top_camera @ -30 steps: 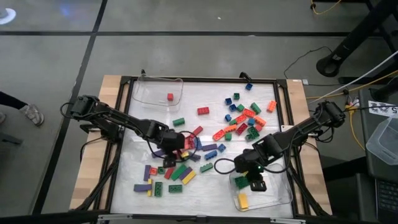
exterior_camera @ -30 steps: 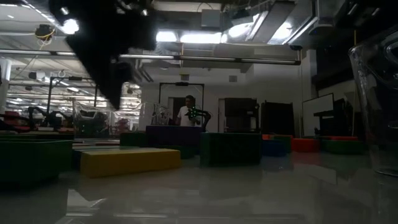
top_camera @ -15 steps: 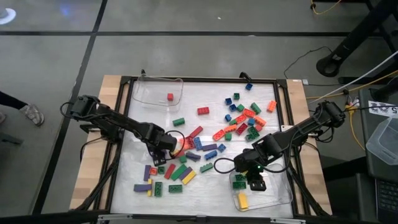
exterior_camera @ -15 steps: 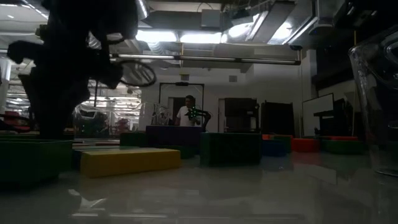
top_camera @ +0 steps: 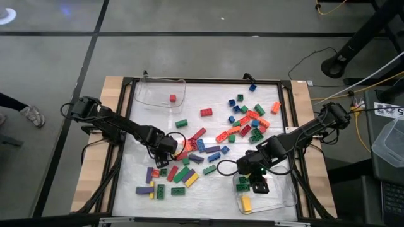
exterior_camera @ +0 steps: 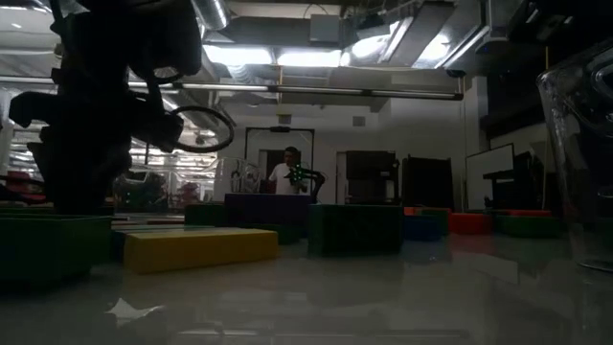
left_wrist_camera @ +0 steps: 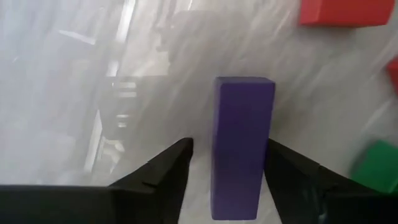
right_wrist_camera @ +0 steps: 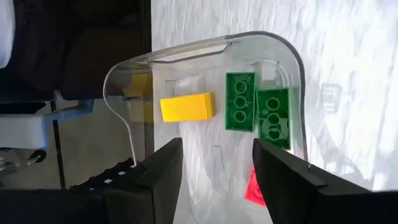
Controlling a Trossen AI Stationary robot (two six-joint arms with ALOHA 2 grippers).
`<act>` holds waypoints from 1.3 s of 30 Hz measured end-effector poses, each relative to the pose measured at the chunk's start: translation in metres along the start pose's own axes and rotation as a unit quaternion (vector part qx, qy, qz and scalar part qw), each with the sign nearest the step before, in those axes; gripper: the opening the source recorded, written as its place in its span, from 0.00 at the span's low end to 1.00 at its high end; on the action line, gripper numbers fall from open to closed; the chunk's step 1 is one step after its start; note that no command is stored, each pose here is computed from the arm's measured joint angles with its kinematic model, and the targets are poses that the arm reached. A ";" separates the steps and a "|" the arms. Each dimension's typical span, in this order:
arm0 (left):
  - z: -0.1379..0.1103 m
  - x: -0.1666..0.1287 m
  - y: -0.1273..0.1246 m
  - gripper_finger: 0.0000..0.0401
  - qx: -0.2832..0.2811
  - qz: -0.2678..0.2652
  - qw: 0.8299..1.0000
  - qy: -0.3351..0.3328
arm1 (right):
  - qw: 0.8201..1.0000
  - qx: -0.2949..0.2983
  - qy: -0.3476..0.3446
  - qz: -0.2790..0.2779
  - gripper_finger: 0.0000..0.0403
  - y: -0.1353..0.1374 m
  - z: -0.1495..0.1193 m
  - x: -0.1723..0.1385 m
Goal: Sort blocks by size
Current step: Put the rectangular violet block into the bottom transparent bin
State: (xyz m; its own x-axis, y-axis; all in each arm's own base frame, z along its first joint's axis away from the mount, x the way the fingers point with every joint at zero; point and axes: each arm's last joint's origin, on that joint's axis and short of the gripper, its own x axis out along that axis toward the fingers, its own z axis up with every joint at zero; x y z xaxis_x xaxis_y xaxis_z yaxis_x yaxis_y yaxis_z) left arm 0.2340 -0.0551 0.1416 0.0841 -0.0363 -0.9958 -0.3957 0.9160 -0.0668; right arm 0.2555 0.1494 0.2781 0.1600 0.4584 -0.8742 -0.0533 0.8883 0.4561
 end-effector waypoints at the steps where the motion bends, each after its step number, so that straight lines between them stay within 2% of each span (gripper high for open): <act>1: 0.000 0.000 0.000 0.39 0.000 0.001 1.000 -0.001 | 1.000 -0.001 -0.003 -0.006 0.48 0.000 0.000 0.000; 6: 0.001 0.001 -0.001 0.21 -0.002 -0.004 1.000 -0.010 | 0.999 -0.003 -0.022 -0.036 0.48 -0.002 0.001 0.000; 11: 0.006 0.001 -0.003 0.21 -0.011 -0.024 0.999 -0.030 | 0.995 -0.019 -0.049 -0.082 0.48 -0.005 0.003 -0.001; 17: 0.022 -0.008 -0.015 0.21 0.010 -0.066 0.994 -0.084 | 0.982 -0.096 -0.102 -0.126 0.48 -0.004 0.011 -0.002; 22: 0.039 -0.025 -0.029 0.24 0.060 -0.137 0.981 -0.125 | 0.962 -0.180 -0.155 -0.136 0.48 0.001 0.021 -0.004; 26: 0.052 -0.042 -0.042 0.23 0.111 -0.208 0.958 -0.163 | 0.937 -0.259 -0.188 -0.141 0.48 0.006 0.028 -0.006; 31: 0.065 -0.060 -0.056 0.23 0.154 -0.291 0.916 -0.229 | 0.893 -0.345 -0.231 -0.177 0.48 0.010 0.036 -0.010; 34: 0.071 -0.071 -0.062 0.25 0.165 -0.322 0.894 -0.265 | 0.864 -0.384 -0.254 -0.204 0.48 0.013 0.041 -0.012; 39: 0.079 -0.085 -0.068 0.25 0.173 -0.346 0.869 -0.308 | 0.825 -0.434 -0.280 -0.230 0.48 0.016 0.047 -0.016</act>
State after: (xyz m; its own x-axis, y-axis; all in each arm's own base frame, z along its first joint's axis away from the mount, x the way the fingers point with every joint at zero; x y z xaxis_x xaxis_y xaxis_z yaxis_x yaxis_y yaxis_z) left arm 0.3258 -0.0827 0.2360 0.7078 -0.5039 -0.4951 0.2346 0.8287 -0.5081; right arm 0.2980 0.1553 0.3076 0.7776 0.1991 -0.5964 -0.5060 0.7612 -0.4056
